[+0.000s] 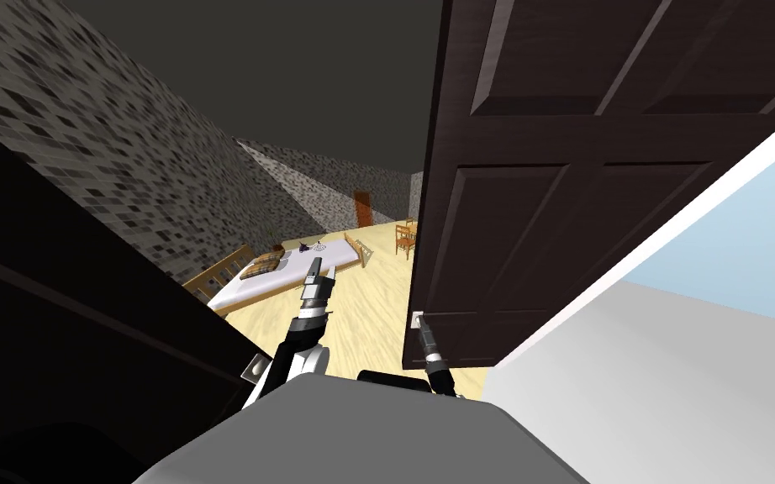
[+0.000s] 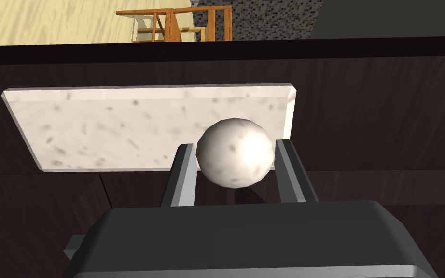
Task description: Push the door open
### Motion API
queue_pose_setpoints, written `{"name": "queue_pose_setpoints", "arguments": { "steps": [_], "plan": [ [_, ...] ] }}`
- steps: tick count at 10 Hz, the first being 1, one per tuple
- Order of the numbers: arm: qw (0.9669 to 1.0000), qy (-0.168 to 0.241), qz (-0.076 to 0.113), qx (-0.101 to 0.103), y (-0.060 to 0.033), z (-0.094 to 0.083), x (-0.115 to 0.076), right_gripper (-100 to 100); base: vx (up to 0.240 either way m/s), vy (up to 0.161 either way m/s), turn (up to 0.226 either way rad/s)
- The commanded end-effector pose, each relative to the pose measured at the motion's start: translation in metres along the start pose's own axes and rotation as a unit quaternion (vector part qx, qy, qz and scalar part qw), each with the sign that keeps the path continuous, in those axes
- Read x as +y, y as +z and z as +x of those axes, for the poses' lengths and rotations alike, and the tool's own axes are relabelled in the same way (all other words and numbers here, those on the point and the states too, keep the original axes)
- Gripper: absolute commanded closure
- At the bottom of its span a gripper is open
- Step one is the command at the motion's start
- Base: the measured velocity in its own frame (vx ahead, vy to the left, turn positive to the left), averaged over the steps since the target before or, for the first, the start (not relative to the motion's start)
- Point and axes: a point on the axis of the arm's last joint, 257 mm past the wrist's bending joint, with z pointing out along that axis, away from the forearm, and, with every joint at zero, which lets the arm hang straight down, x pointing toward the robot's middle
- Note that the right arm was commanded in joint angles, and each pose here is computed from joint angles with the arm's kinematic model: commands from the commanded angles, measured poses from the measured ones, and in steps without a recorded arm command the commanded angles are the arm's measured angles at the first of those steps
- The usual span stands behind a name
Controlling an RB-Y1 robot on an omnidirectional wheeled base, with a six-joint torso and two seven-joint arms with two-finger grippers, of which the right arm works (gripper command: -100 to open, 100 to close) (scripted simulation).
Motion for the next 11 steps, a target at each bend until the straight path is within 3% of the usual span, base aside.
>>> {"name": "queue_pose_setpoints", "arguments": {
  "steps": [1, 6, 7, 11],
  "plan": [
    [0.9999, -0.008, -0.002, -0.008, 0.0017, -0.014, 0.001, 100, 0.153, 0.092, -0.128],
    [0.9994, -0.011, 0.001, -0.033, 0.0025, -0.039, 0.001, 100, 0.212, 0.077, -0.136],
    [0.9999, -0.012, 0.0, -0.011, 0.0068, -0.025, 0.001, -100, 0.072, -0.003, -0.295],
    [0.9992, -0.009, -0.001, 0.038, 0.0202, 0.01, 0.001, -100, -0.074, -0.071, -0.301]
  ]
}}
